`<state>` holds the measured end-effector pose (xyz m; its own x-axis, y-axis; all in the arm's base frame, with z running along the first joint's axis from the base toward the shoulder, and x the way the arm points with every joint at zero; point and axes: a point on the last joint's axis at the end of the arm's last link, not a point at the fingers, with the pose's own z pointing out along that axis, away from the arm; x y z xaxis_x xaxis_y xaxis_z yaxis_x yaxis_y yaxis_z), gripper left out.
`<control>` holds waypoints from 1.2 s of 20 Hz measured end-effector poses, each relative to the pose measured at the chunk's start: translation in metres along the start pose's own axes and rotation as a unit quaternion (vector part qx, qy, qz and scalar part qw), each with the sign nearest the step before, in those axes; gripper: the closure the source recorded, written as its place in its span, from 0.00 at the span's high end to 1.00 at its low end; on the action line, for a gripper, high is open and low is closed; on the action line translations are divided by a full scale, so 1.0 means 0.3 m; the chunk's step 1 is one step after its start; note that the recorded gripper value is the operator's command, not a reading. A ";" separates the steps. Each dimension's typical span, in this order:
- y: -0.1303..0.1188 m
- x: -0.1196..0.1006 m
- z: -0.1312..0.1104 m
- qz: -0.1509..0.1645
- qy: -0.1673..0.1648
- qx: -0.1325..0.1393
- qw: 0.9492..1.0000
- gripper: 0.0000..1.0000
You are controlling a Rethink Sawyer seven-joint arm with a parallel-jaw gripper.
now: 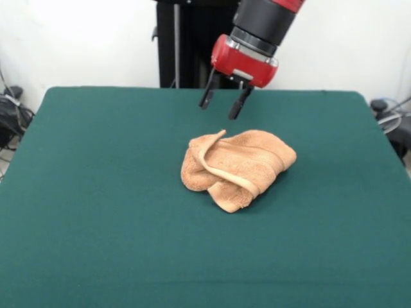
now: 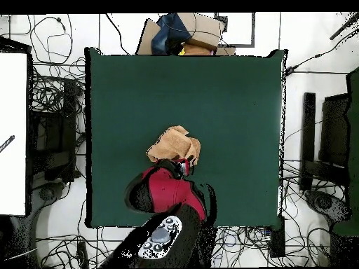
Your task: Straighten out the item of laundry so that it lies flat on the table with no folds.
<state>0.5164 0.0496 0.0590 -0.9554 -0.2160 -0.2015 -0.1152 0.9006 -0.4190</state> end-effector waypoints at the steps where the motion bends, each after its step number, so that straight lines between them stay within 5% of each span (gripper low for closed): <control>1: 0.000 -0.001 0.001 0.001 0.000 0.000 1.000 1.00; 24: 0.052 0.074 0.103 -0.011 0.031 -0.025 0.999 1.00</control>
<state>0.5018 0.0472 0.0206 -0.9675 -0.2125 -0.1367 -0.1473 0.9139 -0.3782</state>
